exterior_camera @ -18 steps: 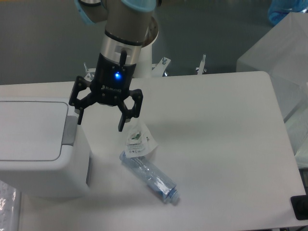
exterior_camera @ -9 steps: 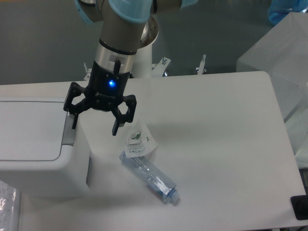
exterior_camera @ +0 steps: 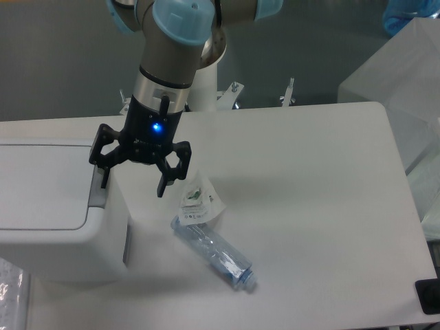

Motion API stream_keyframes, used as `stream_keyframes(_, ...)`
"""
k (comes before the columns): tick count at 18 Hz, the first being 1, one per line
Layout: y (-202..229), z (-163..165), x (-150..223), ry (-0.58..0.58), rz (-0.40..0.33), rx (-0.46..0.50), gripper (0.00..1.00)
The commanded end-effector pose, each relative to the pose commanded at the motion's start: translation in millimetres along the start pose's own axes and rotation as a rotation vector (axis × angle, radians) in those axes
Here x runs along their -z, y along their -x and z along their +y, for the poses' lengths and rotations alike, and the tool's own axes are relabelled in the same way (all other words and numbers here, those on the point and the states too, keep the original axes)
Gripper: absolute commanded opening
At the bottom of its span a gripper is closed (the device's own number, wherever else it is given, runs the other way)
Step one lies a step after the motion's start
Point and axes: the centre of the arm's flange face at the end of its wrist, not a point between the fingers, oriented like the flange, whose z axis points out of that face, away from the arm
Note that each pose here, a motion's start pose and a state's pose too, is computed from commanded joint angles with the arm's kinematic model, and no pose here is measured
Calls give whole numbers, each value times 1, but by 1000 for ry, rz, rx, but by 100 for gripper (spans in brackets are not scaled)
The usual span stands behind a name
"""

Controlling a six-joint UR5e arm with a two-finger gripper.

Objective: Open the trash can
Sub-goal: 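Press the gripper finger on the bin lid's edge to pop it open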

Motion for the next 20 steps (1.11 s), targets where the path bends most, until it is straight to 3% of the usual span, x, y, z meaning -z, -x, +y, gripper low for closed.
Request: stream_keyframes(20,0,1,-11,17,-8,-6,100)
